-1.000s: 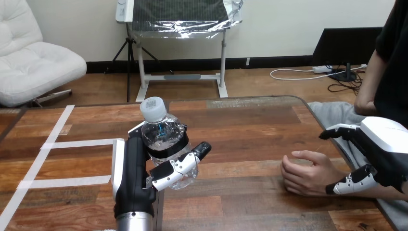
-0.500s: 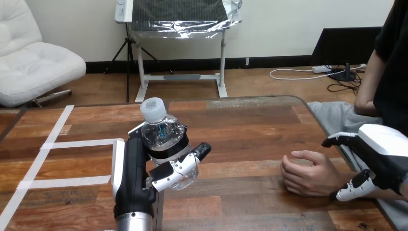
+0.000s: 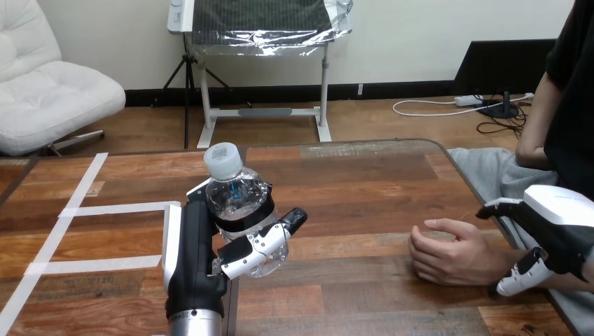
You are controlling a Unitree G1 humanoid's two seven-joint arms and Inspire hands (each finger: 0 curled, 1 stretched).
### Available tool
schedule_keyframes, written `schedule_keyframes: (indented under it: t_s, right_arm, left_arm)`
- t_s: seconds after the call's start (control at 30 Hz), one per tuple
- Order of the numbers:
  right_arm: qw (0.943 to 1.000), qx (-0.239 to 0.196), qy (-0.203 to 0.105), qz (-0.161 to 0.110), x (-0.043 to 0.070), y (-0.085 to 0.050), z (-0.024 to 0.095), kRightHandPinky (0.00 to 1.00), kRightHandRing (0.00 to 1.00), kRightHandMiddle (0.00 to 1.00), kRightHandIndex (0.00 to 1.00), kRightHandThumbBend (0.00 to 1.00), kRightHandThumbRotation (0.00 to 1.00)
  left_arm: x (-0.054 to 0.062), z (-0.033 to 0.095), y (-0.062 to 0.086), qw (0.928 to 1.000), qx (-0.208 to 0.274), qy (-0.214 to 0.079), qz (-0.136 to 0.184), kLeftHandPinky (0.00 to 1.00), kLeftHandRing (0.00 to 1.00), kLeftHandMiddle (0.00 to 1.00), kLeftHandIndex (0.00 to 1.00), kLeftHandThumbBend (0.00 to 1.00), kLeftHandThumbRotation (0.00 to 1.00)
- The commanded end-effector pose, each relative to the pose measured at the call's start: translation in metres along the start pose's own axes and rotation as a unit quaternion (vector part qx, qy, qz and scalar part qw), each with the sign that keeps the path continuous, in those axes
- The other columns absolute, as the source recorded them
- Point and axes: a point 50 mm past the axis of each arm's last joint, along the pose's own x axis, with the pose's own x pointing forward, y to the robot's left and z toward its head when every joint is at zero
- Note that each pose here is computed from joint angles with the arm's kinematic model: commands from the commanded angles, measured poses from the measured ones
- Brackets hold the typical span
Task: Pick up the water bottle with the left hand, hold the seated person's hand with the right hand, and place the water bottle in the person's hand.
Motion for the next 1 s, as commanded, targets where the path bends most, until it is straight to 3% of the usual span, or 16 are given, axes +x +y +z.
schedule_keyframes:
  t_s: [0.0, 0.97]
  right_arm:
    - [0.9991, -0.03, -0.001, -0.031, 0.004, -0.028, 0.003, 0.85, 0.9, 0.89, 0.85, 0.79, 0.0]
    - [0.9985, -0.044, 0.03, 0.016, 0.016, -0.026, -0.001, 0.82, 0.88, 0.89, 0.84, 0.75, 0.0]
  left_arm:
    - [0.011, 0.019, -0.004, 0.9984, -0.02, -0.052, 0.006, 0.35, 0.39, 0.44, 0.45, 0.67, 0.0]
    - [0.011, 0.019, -0.004, 0.9984, -0.022, -0.052, 0.008, 0.35, 0.39, 0.44, 0.45, 0.67, 0.0]
